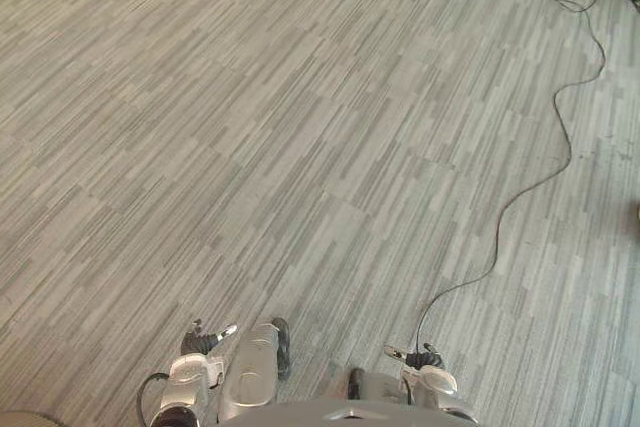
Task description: Pick up cushions and gather them together orderly.
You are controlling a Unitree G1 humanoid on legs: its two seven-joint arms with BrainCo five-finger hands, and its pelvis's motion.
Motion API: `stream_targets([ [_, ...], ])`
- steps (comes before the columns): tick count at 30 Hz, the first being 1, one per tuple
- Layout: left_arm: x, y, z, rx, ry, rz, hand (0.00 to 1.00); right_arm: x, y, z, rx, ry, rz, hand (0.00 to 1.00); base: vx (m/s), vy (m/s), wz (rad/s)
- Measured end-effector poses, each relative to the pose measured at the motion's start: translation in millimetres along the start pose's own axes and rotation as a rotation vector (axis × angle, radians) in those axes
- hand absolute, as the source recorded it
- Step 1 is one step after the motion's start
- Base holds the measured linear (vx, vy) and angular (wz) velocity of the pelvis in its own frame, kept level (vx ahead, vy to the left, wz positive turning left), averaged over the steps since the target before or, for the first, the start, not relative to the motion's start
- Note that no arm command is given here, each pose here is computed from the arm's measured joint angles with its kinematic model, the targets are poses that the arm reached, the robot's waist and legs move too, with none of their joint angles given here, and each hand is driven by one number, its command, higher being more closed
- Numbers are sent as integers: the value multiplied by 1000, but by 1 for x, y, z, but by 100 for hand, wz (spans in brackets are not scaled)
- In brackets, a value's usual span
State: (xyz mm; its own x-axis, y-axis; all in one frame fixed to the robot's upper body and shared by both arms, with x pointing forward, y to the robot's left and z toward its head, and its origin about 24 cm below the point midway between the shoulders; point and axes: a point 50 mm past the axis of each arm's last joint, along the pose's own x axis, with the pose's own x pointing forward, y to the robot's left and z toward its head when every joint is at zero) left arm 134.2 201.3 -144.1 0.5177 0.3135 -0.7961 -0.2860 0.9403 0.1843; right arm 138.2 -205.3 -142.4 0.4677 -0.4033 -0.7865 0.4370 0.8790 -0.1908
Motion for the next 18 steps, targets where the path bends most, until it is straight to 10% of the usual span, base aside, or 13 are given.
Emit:
stream_targets([
  [18,-6,-34,-8,69,37,-95,0,3,-4,30,46,-108,4,0,437,-132,-18],
])
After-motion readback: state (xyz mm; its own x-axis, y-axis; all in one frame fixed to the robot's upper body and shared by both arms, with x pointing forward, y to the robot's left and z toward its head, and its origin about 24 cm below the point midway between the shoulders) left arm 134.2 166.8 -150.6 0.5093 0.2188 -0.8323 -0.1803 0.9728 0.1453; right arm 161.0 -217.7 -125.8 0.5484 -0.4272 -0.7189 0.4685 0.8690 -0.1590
